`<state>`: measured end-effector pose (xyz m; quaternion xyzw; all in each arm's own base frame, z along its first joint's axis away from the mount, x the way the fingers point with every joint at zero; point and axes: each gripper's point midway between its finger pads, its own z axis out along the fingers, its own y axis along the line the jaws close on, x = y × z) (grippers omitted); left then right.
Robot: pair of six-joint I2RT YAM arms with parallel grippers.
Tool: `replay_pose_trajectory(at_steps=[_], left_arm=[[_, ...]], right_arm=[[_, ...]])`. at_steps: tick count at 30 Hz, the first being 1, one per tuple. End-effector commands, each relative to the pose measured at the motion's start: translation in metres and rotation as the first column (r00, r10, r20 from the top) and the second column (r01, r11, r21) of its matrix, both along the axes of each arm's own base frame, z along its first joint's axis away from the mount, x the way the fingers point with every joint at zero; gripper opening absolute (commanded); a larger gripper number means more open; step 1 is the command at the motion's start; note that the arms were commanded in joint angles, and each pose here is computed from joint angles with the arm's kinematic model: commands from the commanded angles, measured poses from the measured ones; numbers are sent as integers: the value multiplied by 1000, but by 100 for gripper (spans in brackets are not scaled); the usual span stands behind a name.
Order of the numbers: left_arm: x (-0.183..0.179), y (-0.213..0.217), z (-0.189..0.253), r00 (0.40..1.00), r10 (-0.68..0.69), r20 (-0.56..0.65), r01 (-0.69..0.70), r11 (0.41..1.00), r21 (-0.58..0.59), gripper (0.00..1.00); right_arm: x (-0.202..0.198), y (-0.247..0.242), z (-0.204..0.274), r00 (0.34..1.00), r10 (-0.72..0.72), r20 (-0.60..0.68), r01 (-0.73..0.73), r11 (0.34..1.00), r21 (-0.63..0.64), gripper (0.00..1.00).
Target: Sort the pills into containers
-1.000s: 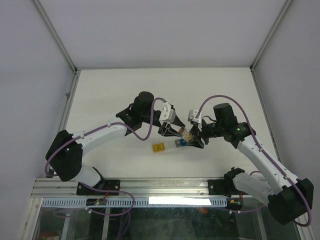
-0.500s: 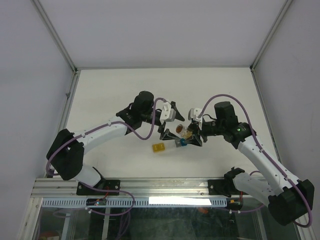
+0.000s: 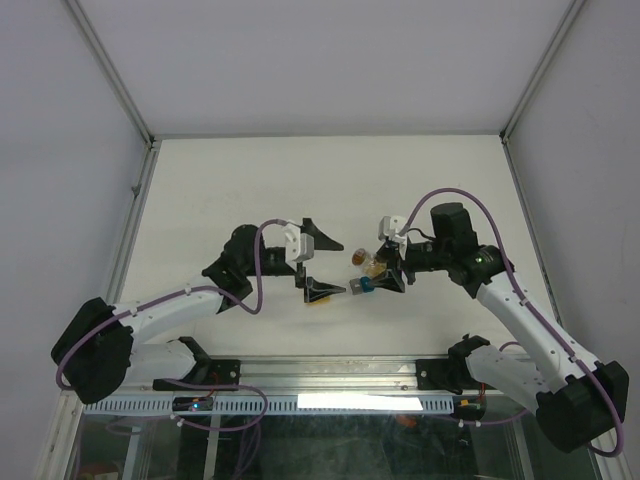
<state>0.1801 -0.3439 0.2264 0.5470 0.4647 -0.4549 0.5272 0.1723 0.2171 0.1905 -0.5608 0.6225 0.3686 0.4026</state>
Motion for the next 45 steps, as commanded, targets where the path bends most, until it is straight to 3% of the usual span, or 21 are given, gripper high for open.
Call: replay_pose_trajectory(at_steps=[1,7,10,12,15,34,38,45], left_arm=[[6,22,51,971,152,-187,-196,948,-249,99],[1,40,65,829,127,-545,-342,886,-313,99],[15,39,67,700,156,-697,-437,865,-245,96],[22,36,65,636,217,-741,-487,857,-167,91],[30,34,66,585,338,-738,-575,814,-83,90],[12,-26,72,629,360,-689,-467,884,35,69],[11,-32,68,628,363,-688,-454,889,54,61],[8,-36,60,624,370,-688,-442,894,80,56]], right_arm=[[3,6,32,995,32,92,-39,997,69,0],[6,5,28,996,27,81,-32,998,61,0],[7,5,25,997,24,70,-28,998,56,0],[8,5,24,997,21,70,-24,998,53,0],[10,4,23,998,15,67,-18,999,51,0],[12,3,22,998,8,60,-11,999,49,0],[12,3,22,998,7,61,-10,999,49,0],[12,3,22,998,4,58,-7,999,50,0]])
